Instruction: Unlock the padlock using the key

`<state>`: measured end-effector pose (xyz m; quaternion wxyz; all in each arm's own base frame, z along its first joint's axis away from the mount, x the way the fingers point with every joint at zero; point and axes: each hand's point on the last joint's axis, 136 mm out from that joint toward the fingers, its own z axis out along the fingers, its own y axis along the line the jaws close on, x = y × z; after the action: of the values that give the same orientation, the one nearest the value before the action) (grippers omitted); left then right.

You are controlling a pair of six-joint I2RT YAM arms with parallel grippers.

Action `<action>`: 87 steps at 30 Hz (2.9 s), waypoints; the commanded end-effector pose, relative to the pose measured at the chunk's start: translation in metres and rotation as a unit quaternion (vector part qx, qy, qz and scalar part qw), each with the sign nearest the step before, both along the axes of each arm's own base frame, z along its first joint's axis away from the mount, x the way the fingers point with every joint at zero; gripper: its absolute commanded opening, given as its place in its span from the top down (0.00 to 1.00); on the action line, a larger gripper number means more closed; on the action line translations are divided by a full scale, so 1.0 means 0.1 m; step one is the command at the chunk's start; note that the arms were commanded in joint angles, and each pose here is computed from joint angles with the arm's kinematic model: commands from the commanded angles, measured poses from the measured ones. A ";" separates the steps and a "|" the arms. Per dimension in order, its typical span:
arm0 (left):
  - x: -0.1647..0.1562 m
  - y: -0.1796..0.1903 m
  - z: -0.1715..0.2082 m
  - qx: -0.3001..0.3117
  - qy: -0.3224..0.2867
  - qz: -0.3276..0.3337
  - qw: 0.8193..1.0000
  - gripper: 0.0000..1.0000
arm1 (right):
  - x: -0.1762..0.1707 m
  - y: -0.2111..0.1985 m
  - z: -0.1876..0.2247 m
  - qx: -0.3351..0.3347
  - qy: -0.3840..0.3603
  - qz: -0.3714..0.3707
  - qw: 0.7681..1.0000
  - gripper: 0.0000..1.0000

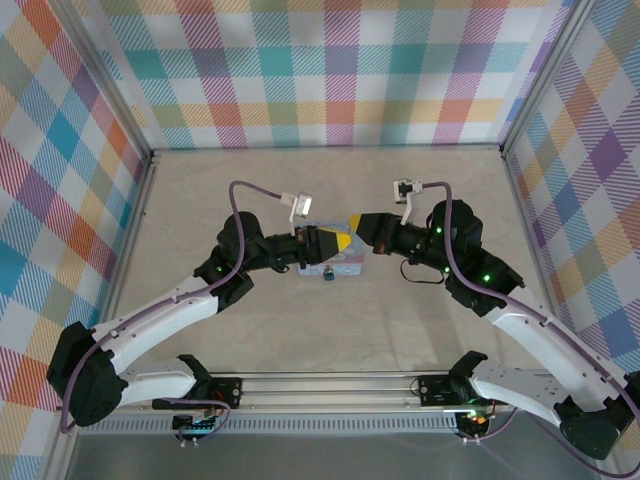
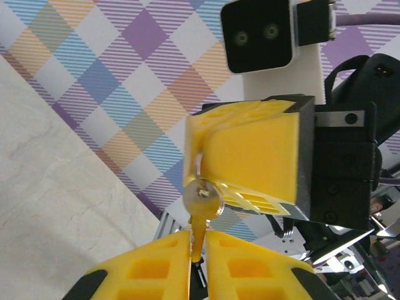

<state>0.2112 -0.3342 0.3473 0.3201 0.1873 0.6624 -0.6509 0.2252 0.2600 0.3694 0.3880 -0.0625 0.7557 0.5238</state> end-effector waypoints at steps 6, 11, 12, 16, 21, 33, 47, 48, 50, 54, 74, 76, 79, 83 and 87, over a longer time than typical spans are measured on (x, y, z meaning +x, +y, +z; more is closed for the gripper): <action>-0.01 0.07 0.15 0.008 -0.028 0.007 1.000 0.93 | -0.12 -0.01 0.16 -0.002 -0.017 0.029 0.999 0.95; 0.01 0.09 0.08 0.029 -0.022 0.014 0.999 0.99 | -0.16 0.00 0.11 -0.013 -0.011 0.044 0.999 0.95; 0.02 0.09 0.06 0.033 -0.019 0.018 0.999 0.95 | -0.16 0.00 0.10 -0.015 -0.010 0.045 0.999 0.95; 0.01 0.10 0.07 0.036 -0.018 0.020 0.999 0.86 | -0.19 0.04 0.08 -0.015 -0.007 0.061 0.998 0.95; 0.00 0.09 0.12 0.037 -0.023 0.014 0.999 0.92 | -0.20 0.12 0.06 -0.014 0.000 0.083 0.996 0.95; 0.04 0.08 0.08 0.050 -0.023 0.020 0.998 1.00 | -0.24 0.11 0.02 -0.024 -0.001 0.096 0.995 0.95; -0.02 0.11 0.07 0.055 -0.028 0.014 0.998 0.87 | -0.28 0.07 0.05 -0.027 -0.005 0.101 0.995 0.95; -0.03 0.12 0.09 0.053 -0.030 0.014 0.998 0.87 | -0.28 0.07 0.05 -0.025 -0.005 0.102 0.994 0.95; -0.04 0.12 0.12 0.050 -0.035 0.013 0.998 0.91 | -0.28 0.09 0.04 -0.024 -0.002 0.106 0.994 0.95; -0.03 0.12 0.14 0.053 -0.038 0.014 0.998 0.76 | -0.28 0.10 0.03 -0.024 0.001 0.111 0.994 0.95; -0.03 0.20 0.13 0.061 -0.041 0.029 0.997 0.87 | -0.31 0.06 -0.01 -0.029 0.002 0.108 0.994 0.94; -0.02 0.25 0.13 0.060 -0.043 0.039 0.997 0.84 | -0.33 0.06 0.01 -0.026 0.001 0.112 0.993 0.94; -0.01 0.28 0.16 0.054 -0.047 0.045 0.996 0.83 | -0.34 0.09 0.01 -0.023 0.004 0.120 0.993 0.94; 0.01 0.24 0.19 0.051 -0.046 0.040 0.997 0.84 | -0.35 0.11 -0.01 -0.017 0.009 0.128 0.992 0.94; 0.00 0.22 0.21 0.047 -0.048 0.034 0.997 0.89 | -0.35 0.11 -0.03 -0.017 0.010 0.129 0.991 0.94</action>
<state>0.2056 -0.3131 0.3541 0.3460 0.2131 0.6937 -0.5946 0.2002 0.2681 0.3584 0.3134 -0.1382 0.7696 0.5389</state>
